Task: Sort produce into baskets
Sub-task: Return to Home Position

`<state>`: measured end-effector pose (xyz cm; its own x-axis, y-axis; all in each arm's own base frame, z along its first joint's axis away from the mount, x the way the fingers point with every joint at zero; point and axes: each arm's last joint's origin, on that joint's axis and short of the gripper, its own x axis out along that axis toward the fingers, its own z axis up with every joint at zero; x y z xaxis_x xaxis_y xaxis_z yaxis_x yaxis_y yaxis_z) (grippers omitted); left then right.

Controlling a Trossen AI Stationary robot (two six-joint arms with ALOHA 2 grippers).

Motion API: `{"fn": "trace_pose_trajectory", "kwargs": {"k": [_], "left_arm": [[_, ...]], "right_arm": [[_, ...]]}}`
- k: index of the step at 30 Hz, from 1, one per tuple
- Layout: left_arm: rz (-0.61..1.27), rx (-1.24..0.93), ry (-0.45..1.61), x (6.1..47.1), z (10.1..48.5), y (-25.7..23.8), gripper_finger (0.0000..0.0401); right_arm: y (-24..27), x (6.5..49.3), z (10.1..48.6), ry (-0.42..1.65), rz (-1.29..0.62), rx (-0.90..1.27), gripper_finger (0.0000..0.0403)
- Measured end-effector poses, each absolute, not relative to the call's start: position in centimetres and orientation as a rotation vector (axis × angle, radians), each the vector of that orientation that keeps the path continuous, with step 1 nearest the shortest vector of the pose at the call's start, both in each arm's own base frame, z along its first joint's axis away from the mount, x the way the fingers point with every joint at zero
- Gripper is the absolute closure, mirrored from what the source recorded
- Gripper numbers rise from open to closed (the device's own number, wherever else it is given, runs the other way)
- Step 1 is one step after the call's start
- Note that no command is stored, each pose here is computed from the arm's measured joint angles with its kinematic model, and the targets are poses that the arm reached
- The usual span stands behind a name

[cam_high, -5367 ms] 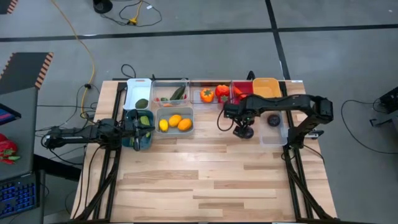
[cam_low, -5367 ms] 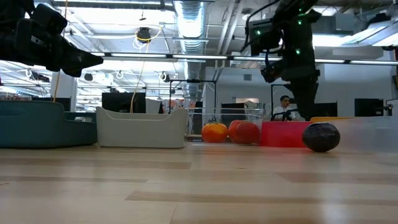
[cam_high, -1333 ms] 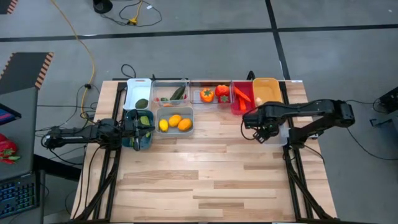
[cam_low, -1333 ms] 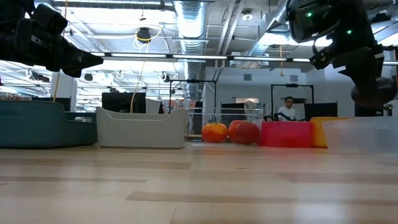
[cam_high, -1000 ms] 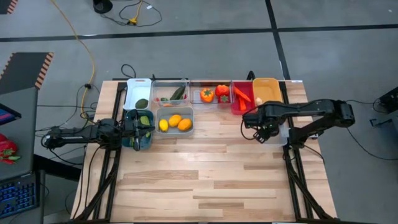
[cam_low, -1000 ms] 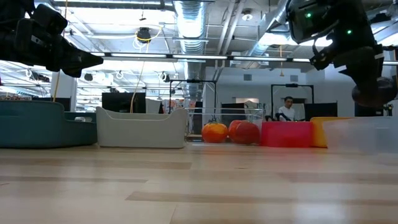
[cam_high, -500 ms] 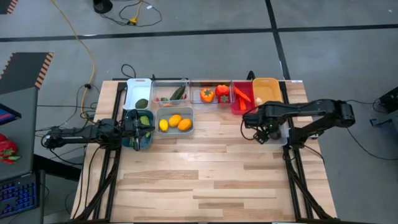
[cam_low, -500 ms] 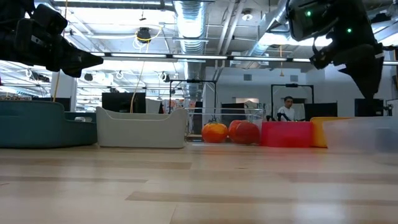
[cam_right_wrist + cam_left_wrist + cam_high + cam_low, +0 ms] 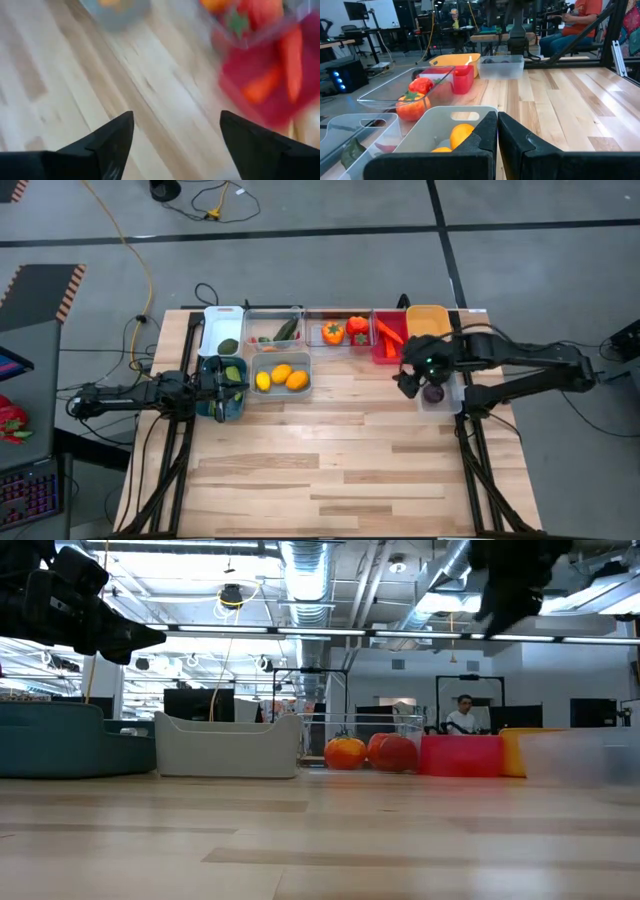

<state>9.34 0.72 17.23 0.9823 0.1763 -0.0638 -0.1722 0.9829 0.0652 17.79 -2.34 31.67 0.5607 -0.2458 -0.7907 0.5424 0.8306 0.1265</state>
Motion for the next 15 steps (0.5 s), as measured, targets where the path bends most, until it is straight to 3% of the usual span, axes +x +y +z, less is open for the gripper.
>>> {"fn": "trace_pose_trajectory", "kwargs": {"k": [4,9,15], "left_arm": [[0.175,0.059,0.069,9.3,17.2,0.7,0.0399],[0.176,0.059,0.069,9.3,17.2,0.7,0.0399],[0.175,0.060,0.069,9.3,17.2,0.7,0.0399]], "right_arm": [[-2.4,17.9,32.8,0.738,-0.435,0.296,0.0110],[-2.5,18.4,31.3,0.662,-0.419,0.244,0.0152],[-2.4,18.5,29.4,0.579,-0.384,0.234,0.0248]]}}
